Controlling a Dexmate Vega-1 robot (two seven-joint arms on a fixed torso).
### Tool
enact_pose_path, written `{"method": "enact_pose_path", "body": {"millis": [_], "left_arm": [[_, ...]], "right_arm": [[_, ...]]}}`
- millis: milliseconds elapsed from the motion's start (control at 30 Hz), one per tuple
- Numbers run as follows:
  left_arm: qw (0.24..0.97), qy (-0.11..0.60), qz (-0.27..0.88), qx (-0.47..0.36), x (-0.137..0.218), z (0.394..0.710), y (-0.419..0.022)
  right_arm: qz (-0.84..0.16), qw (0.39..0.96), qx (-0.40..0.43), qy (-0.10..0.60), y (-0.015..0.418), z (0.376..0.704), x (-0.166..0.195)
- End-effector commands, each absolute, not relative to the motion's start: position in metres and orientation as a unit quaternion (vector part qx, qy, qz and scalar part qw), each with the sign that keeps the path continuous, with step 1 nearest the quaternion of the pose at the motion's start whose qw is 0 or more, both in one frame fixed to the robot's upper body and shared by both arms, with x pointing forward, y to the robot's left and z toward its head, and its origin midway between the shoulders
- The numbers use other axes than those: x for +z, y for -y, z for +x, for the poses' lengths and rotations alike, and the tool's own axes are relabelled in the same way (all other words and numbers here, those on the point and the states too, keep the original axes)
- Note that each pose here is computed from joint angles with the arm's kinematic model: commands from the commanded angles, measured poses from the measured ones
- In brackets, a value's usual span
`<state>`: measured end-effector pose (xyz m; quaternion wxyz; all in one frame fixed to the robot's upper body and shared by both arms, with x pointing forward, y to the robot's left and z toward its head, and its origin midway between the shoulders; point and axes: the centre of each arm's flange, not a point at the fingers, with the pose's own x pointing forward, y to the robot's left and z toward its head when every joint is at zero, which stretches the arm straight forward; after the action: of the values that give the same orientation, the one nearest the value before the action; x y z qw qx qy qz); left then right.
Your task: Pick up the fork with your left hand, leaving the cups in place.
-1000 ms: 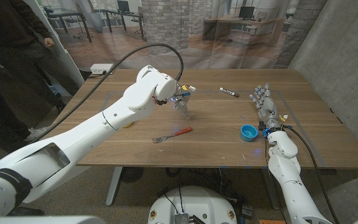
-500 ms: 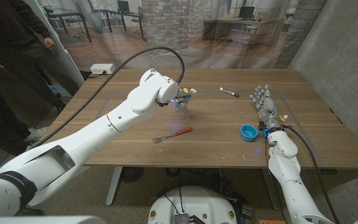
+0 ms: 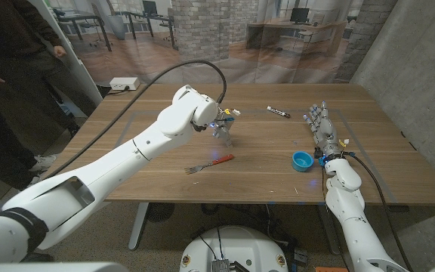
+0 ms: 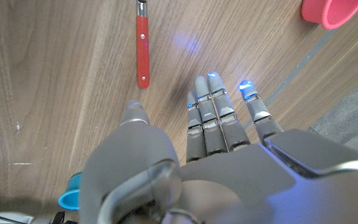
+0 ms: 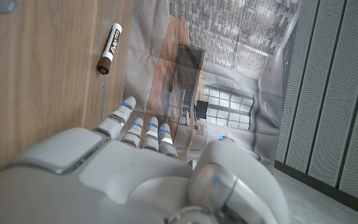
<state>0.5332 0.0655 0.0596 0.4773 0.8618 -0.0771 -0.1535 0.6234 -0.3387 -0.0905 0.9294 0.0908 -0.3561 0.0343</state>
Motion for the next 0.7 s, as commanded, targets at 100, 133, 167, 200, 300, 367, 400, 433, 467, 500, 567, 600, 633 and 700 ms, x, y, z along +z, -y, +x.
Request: {"method": "enact_pose_path", "body": {"millis": [100, 133, 167, 200, 300, 367, 400, 433, 467, 500, 567, 600, 633, 700], "left_arm": [[0.464, 0.066, 0.868, -0.162, 0.0505, 0.5363, -0.0603], [0.463, 0.065, 0.869, -0.162, 0.05, 0.5364, -0.0598], [0.462, 0.065, 0.87, -0.161, 0.0497, 0.5365, -0.0595], [0.462, 0.063, 0.87, -0.162, 0.0495, 0.5367, -0.0591], [0.458, 0.064, 0.872, -0.159, 0.0483, 0.5366, -0.0574], [0.458, 0.062, 0.872, -0.16, 0.0477, 0.5369, -0.0569], [0.456, 0.062, 0.874, -0.159, 0.0472, 0.537, -0.0563], [0.456, 0.062, 0.873, -0.159, 0.0469, 0.5371, -0.0559], [0.455, 0.062, 0.874, -0.158, 0.0465, 0.5372, -0.0554], [0.454, 0.062, 0.875, -0.158, 0.046, 0.5372, -0.0548], [0.454, 0.06, 0.874, -0.161, 0.0452, 0.5379, -0.054], [0.453, 0.059, 0.875, -0.161, 0.0447, 0.5382, -0.0534], [0.452, 0.059, 0.875, -0.161, 0.0441, 0.5384, -0.0529], [0.449, 0.057, 0.877, -0.161, 0.0428, 0.5384, -0.0515]], "right_arm": [[0.09, 0.93, 0.033, 0.356, 0.3397, 0.6253, -0.091], [0.091, 0.93, 0.033, 0.356, 0.3398, 0.6255, -0.0911], [0.091, 0.93, 0.033, 0.356, 0.3399, 0.6256, -0.0912], [0.091, 0.929, 0.033, 0.356, 0.3399, 0.6258, -0.0912], [0.092, 0.929, 0.032, 0.357, 0.3404, 0.626, -0.0913], [0.092, 0.929, 0.032, 0.357, 0.3408, 0.6261, -0.0913], [0.092, 0.929, 0.032, 0.358, 0.341, 0.6261, -0.0913], [0.092, 0.929, 0.031, 0.358, 0.3412, 0.6261, -0.0913], [0.092, 0.929, 0.031, 0.358, 0.3415, 0.6262, -0.0914], [0.092, 0.929, 0.03, 0.358, 0.3418, 0.6263, -0.0917], [0.093, 0.929, 0.03, 0.358, 0.3423, 0.6265, -0.0924], [0.093, 0.929, 0.03, 0.358, 0.3426, 0.6266, -0.0927], [0.093, 0.929, 0.029, 0.358, 0.3429, 0.6266, -0.093], [0.094, 0.929, 0.029, 0.358, 0.3435, 0.6268, -0.0936]]}}
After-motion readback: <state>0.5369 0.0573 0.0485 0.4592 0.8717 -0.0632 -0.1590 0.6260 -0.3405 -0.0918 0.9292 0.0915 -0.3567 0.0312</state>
